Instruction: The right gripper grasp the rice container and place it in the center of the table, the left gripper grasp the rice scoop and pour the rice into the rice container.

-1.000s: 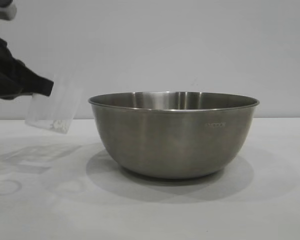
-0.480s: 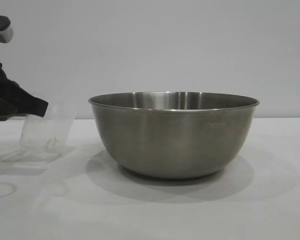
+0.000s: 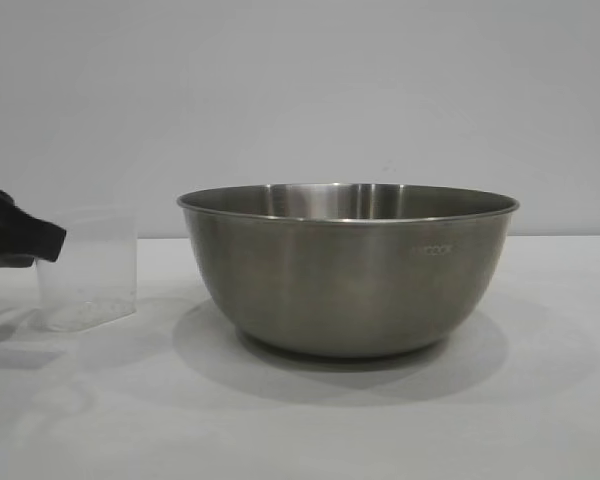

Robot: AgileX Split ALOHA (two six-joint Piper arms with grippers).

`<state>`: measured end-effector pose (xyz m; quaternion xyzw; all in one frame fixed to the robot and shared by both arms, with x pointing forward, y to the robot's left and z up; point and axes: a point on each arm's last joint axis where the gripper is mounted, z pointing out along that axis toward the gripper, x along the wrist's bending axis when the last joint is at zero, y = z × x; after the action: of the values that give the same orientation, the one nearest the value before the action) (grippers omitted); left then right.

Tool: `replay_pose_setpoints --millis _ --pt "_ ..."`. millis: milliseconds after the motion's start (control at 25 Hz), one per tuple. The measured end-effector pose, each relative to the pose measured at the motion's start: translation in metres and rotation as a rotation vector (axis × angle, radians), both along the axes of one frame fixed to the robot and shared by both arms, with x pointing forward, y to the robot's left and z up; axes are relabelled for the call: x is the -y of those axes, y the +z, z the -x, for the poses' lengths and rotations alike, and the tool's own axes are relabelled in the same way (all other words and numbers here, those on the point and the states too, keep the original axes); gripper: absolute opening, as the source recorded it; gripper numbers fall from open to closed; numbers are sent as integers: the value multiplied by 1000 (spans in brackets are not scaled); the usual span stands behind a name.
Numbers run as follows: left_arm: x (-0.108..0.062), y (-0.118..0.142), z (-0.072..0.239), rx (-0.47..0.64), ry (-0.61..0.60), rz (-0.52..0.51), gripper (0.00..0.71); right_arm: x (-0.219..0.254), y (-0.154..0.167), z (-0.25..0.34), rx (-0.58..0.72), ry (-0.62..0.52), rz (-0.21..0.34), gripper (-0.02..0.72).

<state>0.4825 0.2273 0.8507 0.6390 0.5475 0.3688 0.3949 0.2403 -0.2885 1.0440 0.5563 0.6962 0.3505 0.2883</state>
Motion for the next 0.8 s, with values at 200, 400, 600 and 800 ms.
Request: replay_pose_setpoints --millis 200,400,600,800 --pt "-5 24 -1 84 59 24 109 0 0 0 0 0 0 312" --pt "-13 56 -2 198 142 34 109 0 0 0 0 0 0 312" --pt "-29 62 -4 220 228 131 109 0 0 0 0 0 0 312" --pt "-56 62 -9 232 318 215 109 0 0 0 0 0 0 312"
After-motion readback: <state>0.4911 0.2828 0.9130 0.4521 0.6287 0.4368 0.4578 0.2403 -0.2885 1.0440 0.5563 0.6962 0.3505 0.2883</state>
